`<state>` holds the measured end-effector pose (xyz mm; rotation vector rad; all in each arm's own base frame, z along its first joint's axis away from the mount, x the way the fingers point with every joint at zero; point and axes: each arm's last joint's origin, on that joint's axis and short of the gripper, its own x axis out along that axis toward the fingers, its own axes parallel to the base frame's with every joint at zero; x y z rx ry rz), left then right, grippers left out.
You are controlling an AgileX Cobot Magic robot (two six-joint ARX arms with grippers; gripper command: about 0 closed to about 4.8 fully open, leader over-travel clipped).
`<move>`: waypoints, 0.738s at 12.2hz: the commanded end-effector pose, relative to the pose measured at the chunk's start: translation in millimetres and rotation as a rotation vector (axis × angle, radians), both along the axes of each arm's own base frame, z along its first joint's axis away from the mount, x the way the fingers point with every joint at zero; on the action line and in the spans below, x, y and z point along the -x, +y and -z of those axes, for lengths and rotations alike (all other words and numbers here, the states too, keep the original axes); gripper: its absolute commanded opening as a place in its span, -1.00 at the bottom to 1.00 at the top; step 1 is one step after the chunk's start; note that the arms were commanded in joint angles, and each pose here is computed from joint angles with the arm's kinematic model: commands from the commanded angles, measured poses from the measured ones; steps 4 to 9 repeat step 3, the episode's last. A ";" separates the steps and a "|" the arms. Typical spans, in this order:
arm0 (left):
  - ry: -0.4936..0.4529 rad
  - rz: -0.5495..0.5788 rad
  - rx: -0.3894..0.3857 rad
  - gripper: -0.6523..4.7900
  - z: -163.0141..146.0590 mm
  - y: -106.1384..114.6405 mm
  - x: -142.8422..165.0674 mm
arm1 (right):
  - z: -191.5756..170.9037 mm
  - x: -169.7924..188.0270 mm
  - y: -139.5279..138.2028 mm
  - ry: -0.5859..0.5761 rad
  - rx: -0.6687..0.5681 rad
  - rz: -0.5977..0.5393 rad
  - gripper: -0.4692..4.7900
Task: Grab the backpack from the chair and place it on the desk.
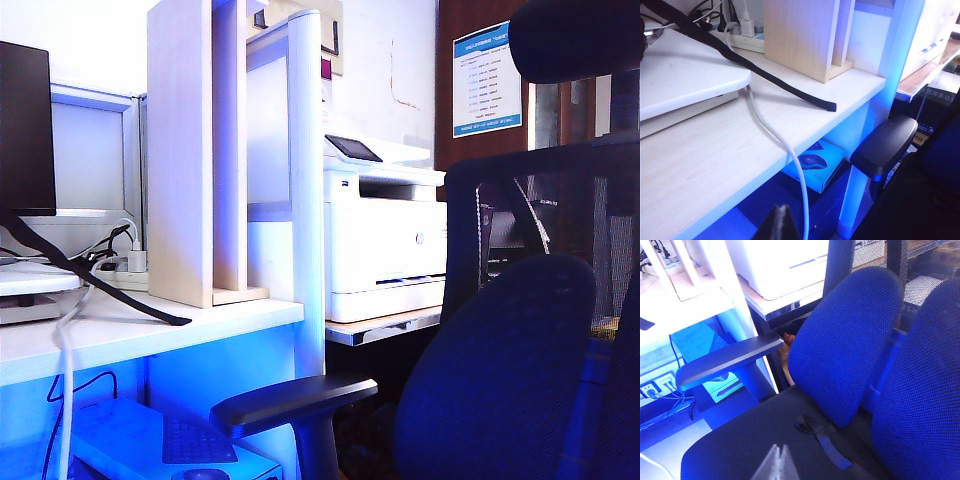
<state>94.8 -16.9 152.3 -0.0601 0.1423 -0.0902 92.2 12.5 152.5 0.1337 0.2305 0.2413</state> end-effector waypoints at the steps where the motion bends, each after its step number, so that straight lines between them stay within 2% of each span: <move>1: 0.007 0.002 0.002 -0.78 1.2 0.0 -0.1 | 0.6 0.2 0.1 0.001 0.002 -0.001 -0.84; 9: 0.007 0.002 0.002 -0.78 1.2 0.0 -0.1 | 0.6 0.2 0.1 0.001 0.001 -0.002 -0.84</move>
